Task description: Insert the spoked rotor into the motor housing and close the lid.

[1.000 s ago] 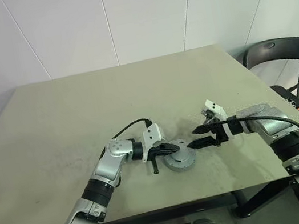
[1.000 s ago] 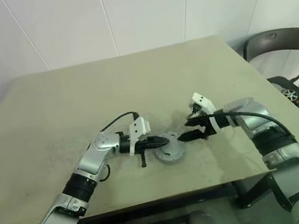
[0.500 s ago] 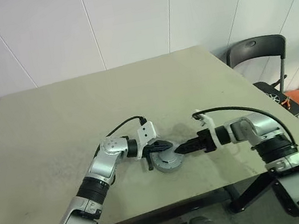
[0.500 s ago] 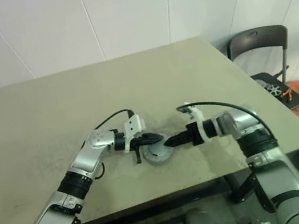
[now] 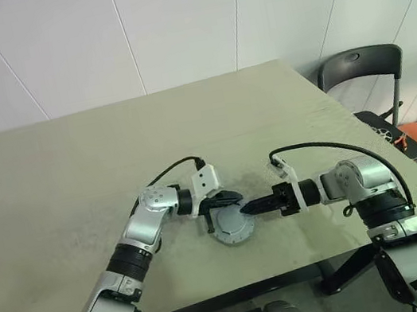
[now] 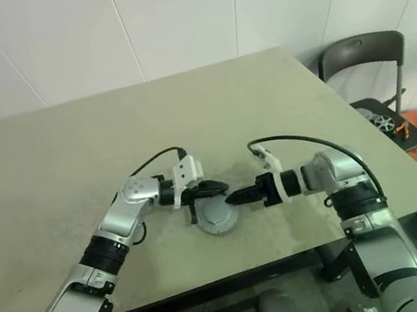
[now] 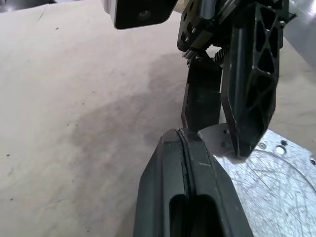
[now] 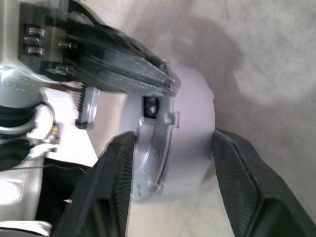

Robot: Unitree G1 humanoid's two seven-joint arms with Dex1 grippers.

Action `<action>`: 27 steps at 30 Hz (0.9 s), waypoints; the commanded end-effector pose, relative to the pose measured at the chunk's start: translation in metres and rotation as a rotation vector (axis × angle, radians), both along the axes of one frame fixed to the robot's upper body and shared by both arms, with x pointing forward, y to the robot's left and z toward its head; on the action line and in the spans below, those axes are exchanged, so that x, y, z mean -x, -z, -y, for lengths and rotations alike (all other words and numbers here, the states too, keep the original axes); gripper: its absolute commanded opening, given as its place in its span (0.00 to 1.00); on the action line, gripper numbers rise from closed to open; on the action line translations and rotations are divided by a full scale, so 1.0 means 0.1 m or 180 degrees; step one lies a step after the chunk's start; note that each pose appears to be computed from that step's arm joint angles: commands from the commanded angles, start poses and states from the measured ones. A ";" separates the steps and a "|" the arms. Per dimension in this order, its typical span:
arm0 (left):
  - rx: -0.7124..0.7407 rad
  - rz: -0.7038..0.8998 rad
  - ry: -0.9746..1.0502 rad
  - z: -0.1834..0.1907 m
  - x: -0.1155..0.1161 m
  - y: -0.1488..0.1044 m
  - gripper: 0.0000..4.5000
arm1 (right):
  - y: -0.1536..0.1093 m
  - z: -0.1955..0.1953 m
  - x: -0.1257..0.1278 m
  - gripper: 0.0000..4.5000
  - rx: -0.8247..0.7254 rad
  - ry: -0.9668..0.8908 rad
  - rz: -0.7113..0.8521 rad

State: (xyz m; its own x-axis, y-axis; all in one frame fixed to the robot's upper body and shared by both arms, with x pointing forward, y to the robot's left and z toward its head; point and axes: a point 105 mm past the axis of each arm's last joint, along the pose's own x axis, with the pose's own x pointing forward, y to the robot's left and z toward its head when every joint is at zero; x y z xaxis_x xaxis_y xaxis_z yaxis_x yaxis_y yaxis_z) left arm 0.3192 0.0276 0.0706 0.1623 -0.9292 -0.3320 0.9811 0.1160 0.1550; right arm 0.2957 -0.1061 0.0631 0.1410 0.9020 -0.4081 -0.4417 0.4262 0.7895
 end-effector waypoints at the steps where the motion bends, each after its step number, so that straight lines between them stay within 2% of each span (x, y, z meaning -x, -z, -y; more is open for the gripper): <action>1: -0.0316 -0.0245 -0.0061 -0.09 0.05 0.31 0.00 | -0.14 -0.33 0.09 0.48 -0.0379 -0.0330 0.0077; 6: -0.0300 -0.0236 -0.0081 -0.10 0.05 0.30 0.00 | -0.17 -0.36 0.11 0.44 -0.0493 -0.0342 0.0063; 8: -0.0281 -0.0226 -0.0108 -0.10 0.04 0.29 0.00 | -0.13 -0.35 0.09 0.38 -0.0412 -0.0309 0.0101; 12: -0.0160 -0.0161 -0.0221 -0.08 -0.01 0.24 0.00 | -0.11 -0.36 0.09 0.36 -0.0388 -0.0291 0.0123; 16: 0.0199 -0.0071 -0.0558 -0.06 -0.19 0.06 0.00 | -0.12 -0.36 0.08 0.30 -0.0426 -0.0277 0.0137; 23: 0.0988 -0.0072 -0.1468 -0.26 -0.63 -0.33 0.00 | -0.13 -0.39 0.09 0.28 -0.0466 -0.0288 0.0179; 27: 0.1195 -0.0162 -0.1730 -0.38 -0.73 -0.40 0.00 | -0.12 -0.38 0.06 0.28 -0.0435 -0.0235 0.0191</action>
